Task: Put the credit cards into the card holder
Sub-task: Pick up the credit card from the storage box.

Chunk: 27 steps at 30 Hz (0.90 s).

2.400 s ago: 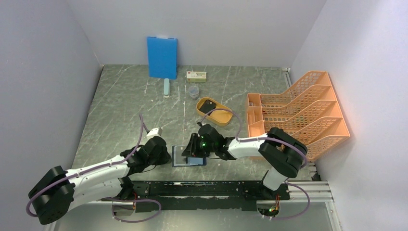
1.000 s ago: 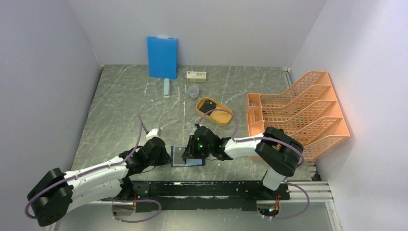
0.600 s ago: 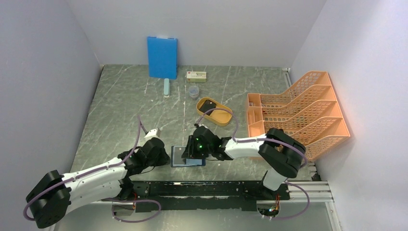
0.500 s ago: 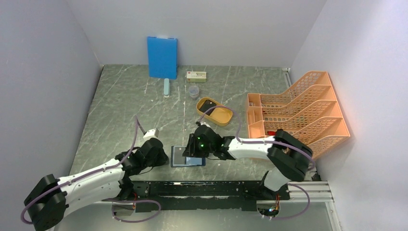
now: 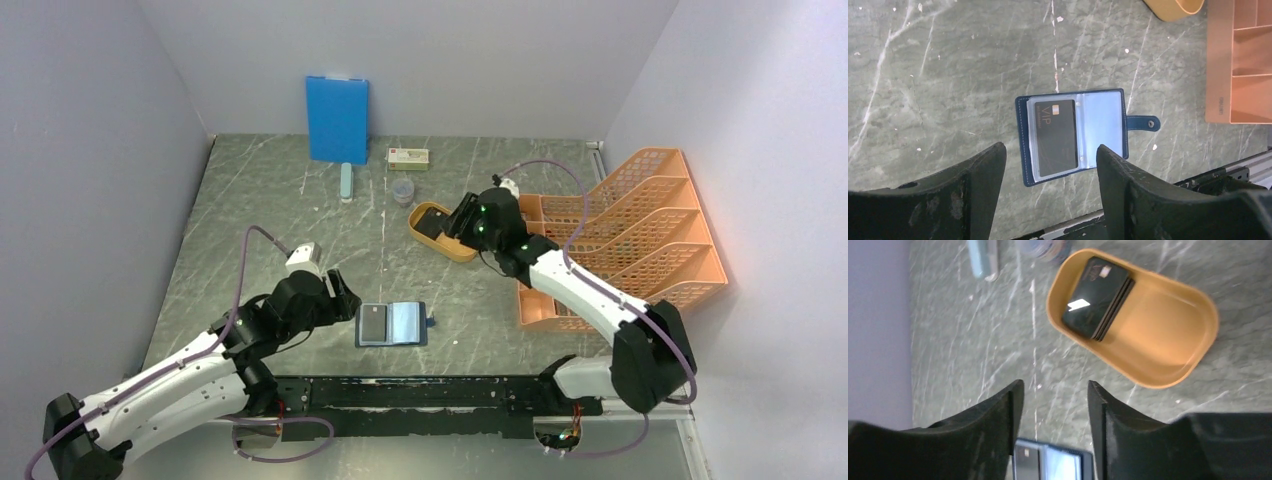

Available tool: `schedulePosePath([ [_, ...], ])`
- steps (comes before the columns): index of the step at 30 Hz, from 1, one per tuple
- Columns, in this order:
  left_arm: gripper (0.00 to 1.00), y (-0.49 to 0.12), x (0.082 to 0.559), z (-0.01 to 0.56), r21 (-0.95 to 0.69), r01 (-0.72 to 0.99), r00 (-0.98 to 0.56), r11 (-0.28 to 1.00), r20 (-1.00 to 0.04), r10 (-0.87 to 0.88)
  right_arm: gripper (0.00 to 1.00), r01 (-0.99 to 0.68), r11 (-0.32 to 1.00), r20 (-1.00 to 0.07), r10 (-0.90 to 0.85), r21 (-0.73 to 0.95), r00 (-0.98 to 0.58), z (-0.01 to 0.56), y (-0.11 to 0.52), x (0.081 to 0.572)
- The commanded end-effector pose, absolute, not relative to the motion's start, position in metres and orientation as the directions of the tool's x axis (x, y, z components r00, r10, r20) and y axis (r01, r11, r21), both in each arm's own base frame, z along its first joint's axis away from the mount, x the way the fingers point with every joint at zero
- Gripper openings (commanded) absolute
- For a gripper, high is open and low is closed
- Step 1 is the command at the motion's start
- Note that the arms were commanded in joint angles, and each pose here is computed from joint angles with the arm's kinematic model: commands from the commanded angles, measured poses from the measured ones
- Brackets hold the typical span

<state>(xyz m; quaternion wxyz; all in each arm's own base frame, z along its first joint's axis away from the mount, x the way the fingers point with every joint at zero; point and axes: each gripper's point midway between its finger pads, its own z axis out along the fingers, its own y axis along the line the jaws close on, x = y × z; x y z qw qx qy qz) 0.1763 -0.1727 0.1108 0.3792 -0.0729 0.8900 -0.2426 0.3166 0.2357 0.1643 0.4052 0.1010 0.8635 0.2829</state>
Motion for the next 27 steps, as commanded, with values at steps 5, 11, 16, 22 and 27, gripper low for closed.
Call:
schedulePosePath([
  [5,0.71,-0.168,0.181,0.109,-0.431,0.059,-0.697,0.9,-0.663,-0.272,0.64,0.025,0.785,-0.591,0.488,0.62,-0.642,0.144,0.238,0.372],
  [11,0.71,-0.168,0.18,0.099,-0.427,0.04,-0.709,0.903,-0.649,-0.276,0.63,0.163,0.761,-0.552,0.583,0.628,-0.596,0.11,0.234,0.399],
  [16,0.69,-0.167,0.179,0.091,-0.417,0.023,-0.72,0.909,-0.638,-0.274,0.62,0.215,0.753,-0.538,0.611,0.622,-0.581,0.09,0.232,0.413],
  [22,0.68,-0.17,0.176,0.078,-0.417,0.023,-0.743,0.909,-0.616,-0.264,0.61,0.231,0.763,-0.531,0.601,0.604,-0.598,0.072,0.234,0.424],
  [27,0.67,-0.171,0.174,0.07,-0.411,0.022,-0.755,0.911,-0.604,-0.254,0.57,0.248,0.761,-0.505,0.599,0.599,-0.621,0.055,0.236,0.427],
])
